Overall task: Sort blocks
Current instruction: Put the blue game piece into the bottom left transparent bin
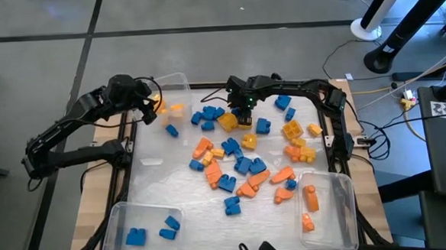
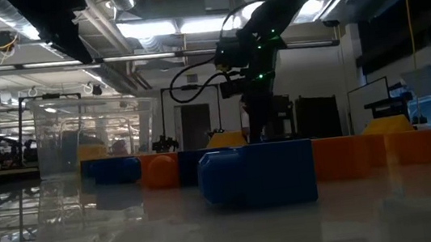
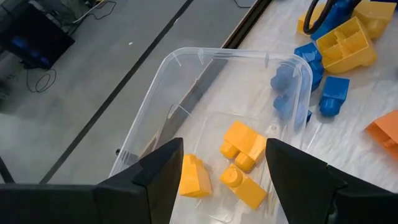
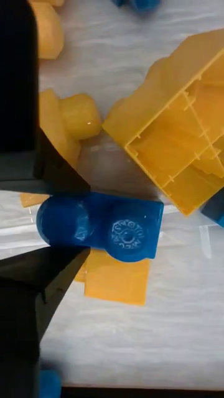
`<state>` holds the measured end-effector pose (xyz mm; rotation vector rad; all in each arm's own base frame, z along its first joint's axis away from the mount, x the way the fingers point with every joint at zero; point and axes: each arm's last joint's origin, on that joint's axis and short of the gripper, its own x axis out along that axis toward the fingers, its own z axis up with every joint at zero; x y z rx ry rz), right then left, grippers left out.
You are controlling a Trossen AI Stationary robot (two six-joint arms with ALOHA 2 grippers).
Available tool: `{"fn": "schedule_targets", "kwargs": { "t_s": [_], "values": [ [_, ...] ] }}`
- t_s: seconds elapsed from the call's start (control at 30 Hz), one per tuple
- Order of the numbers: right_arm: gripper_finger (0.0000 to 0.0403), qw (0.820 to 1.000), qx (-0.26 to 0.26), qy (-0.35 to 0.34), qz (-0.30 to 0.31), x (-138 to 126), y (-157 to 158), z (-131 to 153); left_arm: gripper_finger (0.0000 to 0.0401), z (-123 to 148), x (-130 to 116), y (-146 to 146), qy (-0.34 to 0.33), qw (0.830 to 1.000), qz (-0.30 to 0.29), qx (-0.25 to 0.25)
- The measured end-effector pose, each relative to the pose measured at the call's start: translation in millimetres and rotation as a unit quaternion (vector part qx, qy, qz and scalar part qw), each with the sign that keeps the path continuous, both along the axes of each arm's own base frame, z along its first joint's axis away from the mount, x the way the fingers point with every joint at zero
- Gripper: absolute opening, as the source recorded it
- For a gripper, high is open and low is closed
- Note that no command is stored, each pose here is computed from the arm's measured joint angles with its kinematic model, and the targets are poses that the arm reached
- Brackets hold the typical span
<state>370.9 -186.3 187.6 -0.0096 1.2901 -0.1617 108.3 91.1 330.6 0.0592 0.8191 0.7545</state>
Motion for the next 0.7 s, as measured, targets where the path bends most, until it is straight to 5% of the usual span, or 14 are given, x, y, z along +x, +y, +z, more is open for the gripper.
{"fn": "schedule_targets", "kwargs": {
  "t_s": [0.43,0.7],
  "values": [
    [0.0119,1.0,0.006,0.004,-0.011,-0.2,0.1,3.7,0.0218,1.4,-2.0,-1.6,-0.006,1.0,0.001,0.002],
    [0.0112,0.999,-0.017,-0.032,-0.008,11.6,-5.9,46.5,0.0218,11.9,-18.5,-18.0,-0.071,0.997,-0.037,0.003]
  ]
}}
